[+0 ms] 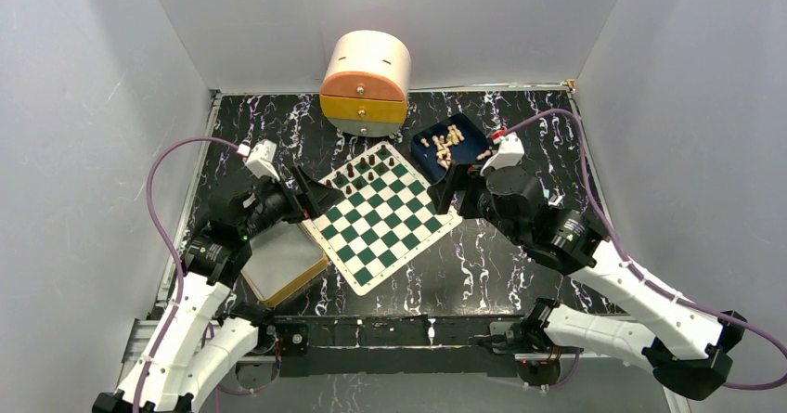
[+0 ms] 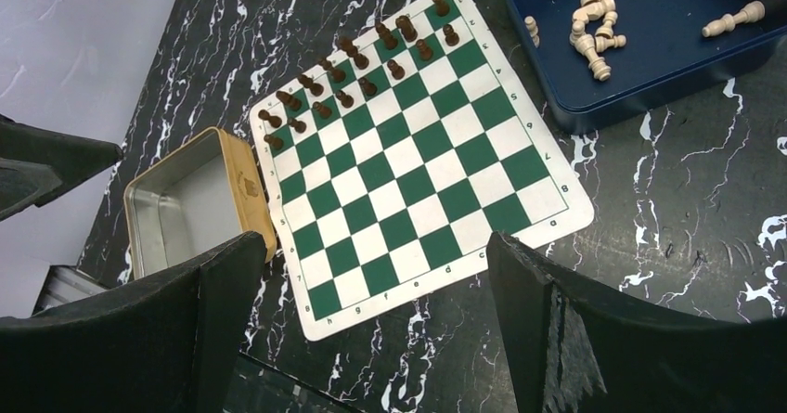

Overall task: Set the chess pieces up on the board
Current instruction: Reset both arms

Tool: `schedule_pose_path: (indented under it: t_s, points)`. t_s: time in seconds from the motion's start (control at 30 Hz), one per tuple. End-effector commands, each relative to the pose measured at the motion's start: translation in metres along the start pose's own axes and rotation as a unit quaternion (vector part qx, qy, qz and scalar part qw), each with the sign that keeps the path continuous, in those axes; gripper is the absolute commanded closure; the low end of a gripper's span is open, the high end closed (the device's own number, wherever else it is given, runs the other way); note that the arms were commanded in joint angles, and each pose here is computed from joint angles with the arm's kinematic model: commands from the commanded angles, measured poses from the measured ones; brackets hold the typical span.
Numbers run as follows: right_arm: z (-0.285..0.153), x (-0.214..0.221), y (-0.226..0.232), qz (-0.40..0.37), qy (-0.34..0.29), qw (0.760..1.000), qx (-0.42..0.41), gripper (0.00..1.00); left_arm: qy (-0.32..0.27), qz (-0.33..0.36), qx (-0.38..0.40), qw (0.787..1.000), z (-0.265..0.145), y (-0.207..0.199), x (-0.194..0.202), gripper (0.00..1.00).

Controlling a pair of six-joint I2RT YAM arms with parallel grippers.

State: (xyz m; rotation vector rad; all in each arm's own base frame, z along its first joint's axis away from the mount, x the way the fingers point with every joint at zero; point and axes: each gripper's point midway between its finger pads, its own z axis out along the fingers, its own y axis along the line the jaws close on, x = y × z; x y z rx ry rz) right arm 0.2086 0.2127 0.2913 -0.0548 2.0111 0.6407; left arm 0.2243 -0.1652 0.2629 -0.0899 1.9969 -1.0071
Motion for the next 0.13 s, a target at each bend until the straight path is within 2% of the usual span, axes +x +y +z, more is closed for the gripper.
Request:
schedule_pose_path:
  t_s: [0.0,0.1]
  points:
    - [-0.0014,-0.0086,0.0027,0.014,-0.018,1.0,-0.005,0.01,-0.025,0.012,0.0,1.0,-0.0052,-0.0053,-0.0131,0.07]
    - [-0.0008,-0.0076,0.0026,0.013,-0.016,1.0,-0.005,0.01,-0.023,0.02,0.005,1.0,-0.006,-0.0073,-0.0129,0.07]
